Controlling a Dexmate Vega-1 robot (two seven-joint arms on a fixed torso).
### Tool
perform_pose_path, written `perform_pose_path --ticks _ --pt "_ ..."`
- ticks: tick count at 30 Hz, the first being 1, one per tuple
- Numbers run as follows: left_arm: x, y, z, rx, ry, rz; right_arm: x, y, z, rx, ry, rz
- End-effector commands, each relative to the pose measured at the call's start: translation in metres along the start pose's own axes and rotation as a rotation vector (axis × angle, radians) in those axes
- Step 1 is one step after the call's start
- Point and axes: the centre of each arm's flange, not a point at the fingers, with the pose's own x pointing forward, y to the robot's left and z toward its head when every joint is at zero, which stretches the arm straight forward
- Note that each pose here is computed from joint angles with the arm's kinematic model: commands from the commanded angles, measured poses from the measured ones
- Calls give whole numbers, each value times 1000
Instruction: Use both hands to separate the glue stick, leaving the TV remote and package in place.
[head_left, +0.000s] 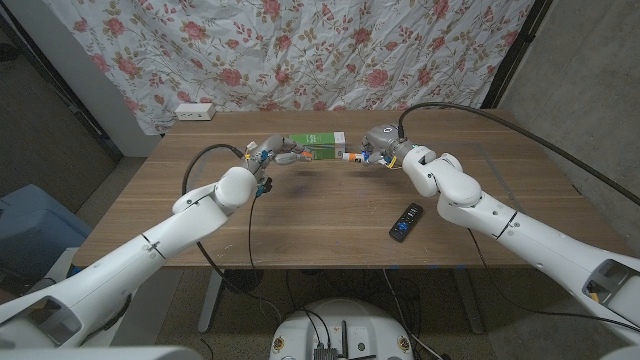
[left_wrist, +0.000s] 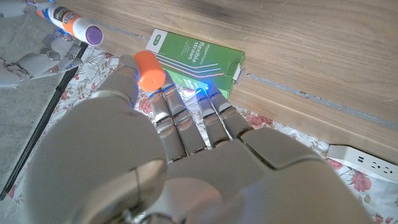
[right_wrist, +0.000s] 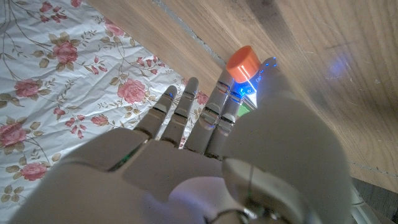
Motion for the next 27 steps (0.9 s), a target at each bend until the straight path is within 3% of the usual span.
perform_pose_path --ticks 1,14,27 --pt "5 10 4 138 21 -27 4 12 -5 9 -22 20" --pt "12 16 13 281 68 -70 5 23 -10 14 -20 49" --pt "18 10 23 460 125 -139 7 34 -16 56 -3 66"
